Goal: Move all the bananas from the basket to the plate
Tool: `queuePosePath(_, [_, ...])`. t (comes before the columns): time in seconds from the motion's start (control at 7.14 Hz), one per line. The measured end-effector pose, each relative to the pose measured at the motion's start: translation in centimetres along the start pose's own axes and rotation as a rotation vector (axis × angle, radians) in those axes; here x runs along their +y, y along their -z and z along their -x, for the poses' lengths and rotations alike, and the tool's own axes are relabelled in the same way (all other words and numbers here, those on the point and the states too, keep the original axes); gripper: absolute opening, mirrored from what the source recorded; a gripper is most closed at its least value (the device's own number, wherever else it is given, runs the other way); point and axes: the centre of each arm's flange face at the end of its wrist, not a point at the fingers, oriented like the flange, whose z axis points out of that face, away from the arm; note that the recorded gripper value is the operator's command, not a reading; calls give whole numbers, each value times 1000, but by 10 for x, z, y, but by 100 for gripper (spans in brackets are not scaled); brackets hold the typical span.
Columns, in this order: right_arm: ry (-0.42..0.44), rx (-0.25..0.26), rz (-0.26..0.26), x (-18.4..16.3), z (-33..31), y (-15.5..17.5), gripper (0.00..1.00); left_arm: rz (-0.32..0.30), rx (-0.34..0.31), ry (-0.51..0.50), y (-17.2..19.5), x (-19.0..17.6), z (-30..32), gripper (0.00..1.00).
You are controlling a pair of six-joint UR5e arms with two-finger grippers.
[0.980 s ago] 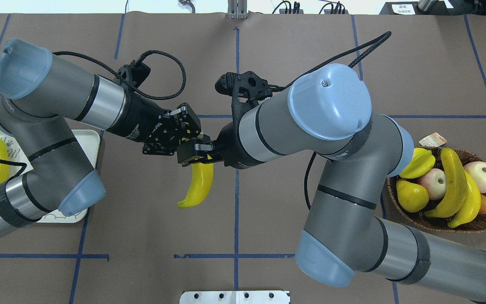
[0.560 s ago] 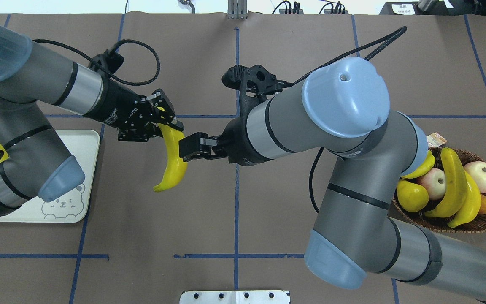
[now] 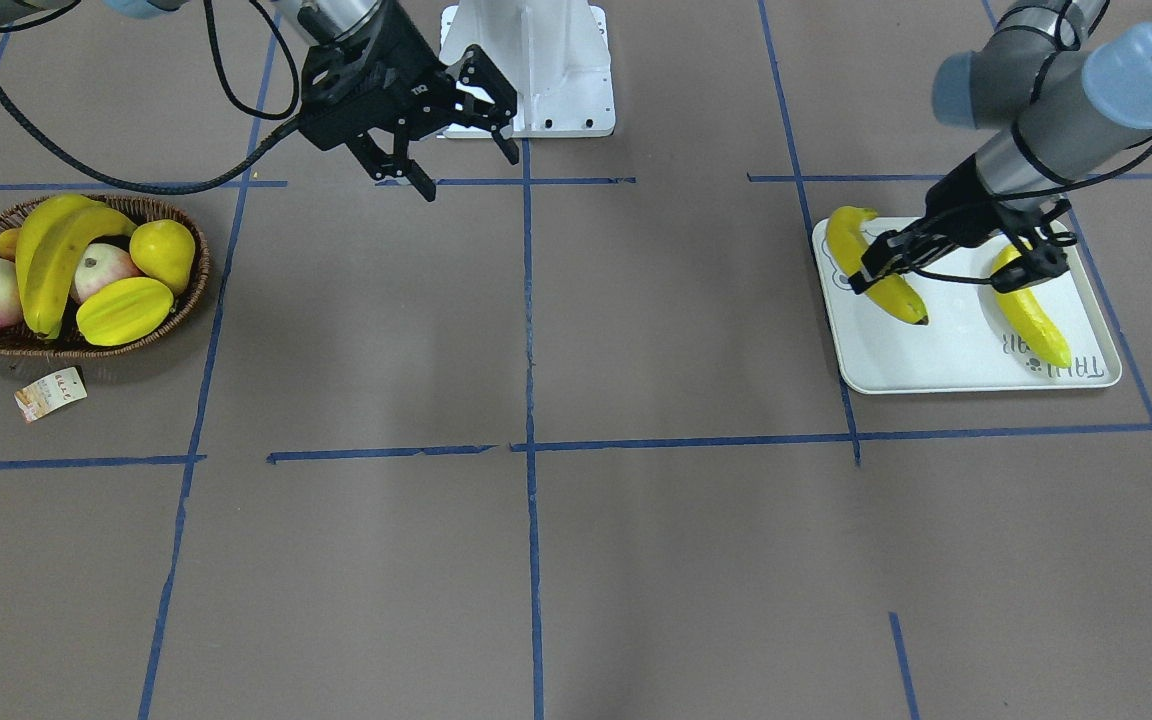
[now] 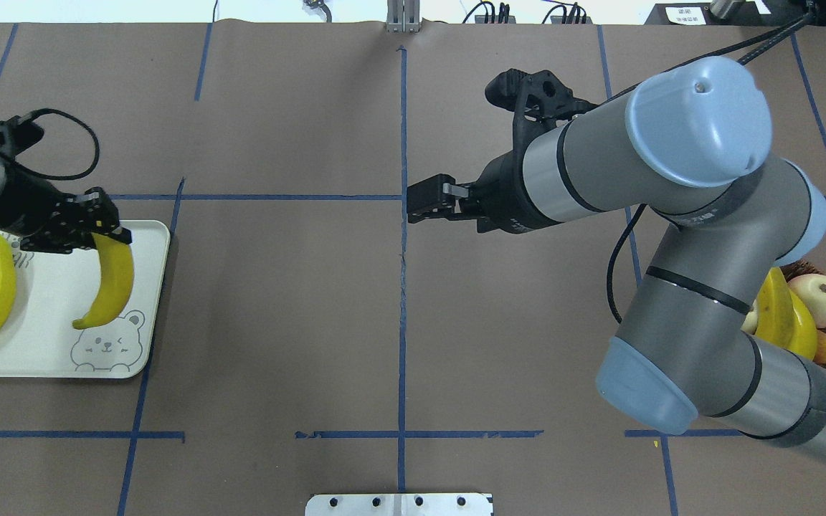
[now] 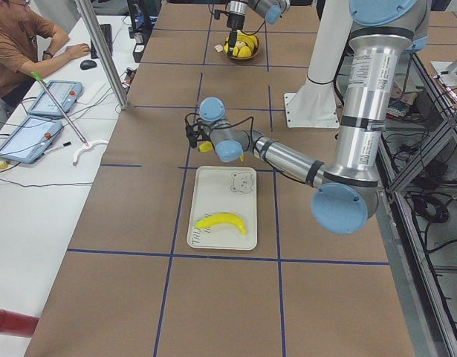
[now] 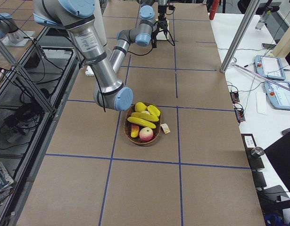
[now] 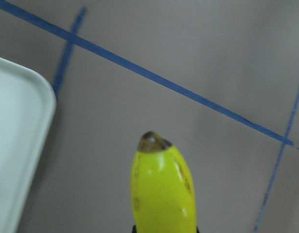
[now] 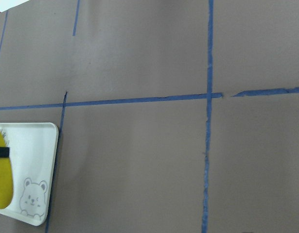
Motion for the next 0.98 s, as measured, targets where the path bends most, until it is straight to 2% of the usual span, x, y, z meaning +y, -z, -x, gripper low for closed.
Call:
queuePosePath(0.14, [-8, 13, -9, -6, -10, 2, 100, -33, -60, -19, -1, -4, 44, 0])
queuePosePath(0.42, [-16, 27, -21, -10, -19, 4, 100, -86, -151, -40, -10, -14, 94, 0])
queuePosePath(0.56, [-19, 34, -24, -11, -22, 3, 100, -104, -192, -61, -18, -22, 111, 13])
queuePosePath(0.7, [-20, 37, -26, -12, -24, 2, 100, -111, -227, -84, -27, -28, 125, 97])
queuePosePath(0.98, [-23, 41, -31, -15, -26, 3, 100, -126, -258, -109, -32, -34, 140, 100])
